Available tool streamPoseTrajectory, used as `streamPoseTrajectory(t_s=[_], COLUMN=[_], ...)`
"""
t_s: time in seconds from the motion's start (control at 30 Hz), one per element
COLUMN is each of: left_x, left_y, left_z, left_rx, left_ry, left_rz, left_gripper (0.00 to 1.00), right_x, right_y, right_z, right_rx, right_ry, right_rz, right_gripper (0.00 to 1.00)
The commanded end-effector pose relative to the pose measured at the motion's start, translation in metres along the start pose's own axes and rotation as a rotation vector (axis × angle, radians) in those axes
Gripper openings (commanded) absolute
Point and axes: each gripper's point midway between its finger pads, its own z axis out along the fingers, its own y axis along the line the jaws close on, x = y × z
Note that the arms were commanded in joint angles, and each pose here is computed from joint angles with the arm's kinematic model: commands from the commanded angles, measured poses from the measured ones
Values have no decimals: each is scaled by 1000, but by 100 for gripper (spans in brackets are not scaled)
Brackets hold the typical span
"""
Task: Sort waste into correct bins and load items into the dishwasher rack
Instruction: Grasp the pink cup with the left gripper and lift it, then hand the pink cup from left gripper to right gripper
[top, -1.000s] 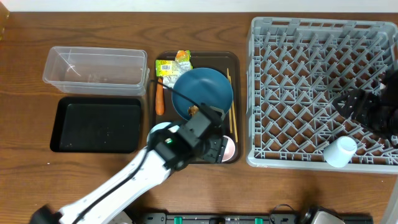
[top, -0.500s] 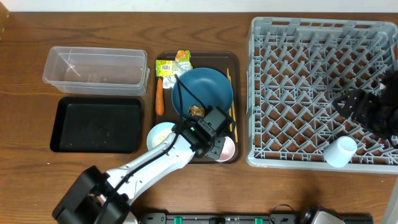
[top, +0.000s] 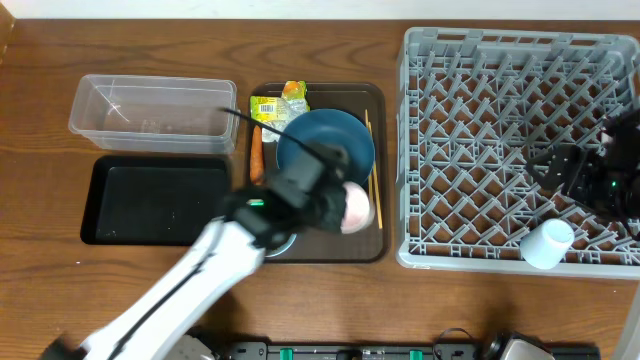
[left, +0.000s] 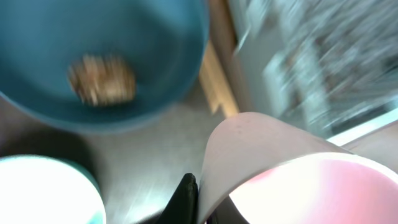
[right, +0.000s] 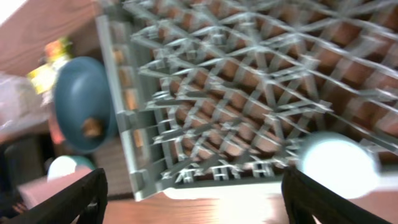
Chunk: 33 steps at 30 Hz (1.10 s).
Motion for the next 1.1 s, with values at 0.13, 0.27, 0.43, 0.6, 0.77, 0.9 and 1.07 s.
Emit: streamPoseTrajectory(t_s=[0.13, 0.27, 0.43, 0.6, 0.77, 0.9, 1.07], left_x=[-47, -56, -61, -63, -62, -65, -70], left_y=[-48, -70, -90, -96, -96, -97, -100], left_z=[-76, -108, -135, -145, -145, -148, -152], left_rx=[573, 819, 975, 1022, 1026, 1029, 1039], left_ry=[-101, -115, -140, -161, -159, -178, -198], left_rz=[-39, 28, 121, 180, 182, 200, 204], left_gripper=[6, 6, 6, 6, 6, 6, 8], right_x=[17, 44, 74, 99, 112, 114, 115], right_y=[118, 175, 220, 252, 264, 264, 264], right_z=[-14, -25, -26, -31, -34, -34, -34], right_rx=[-546, -786, -907, -1002, -1046, -1046, -1045], right_ry=[22, 44, 74, 77, 86, 96, 100], right_rz=[-309, -542, -755, -907, -965, -962, -959], right_gripper=[75, 73, 73, 73, 67, 52, 46])
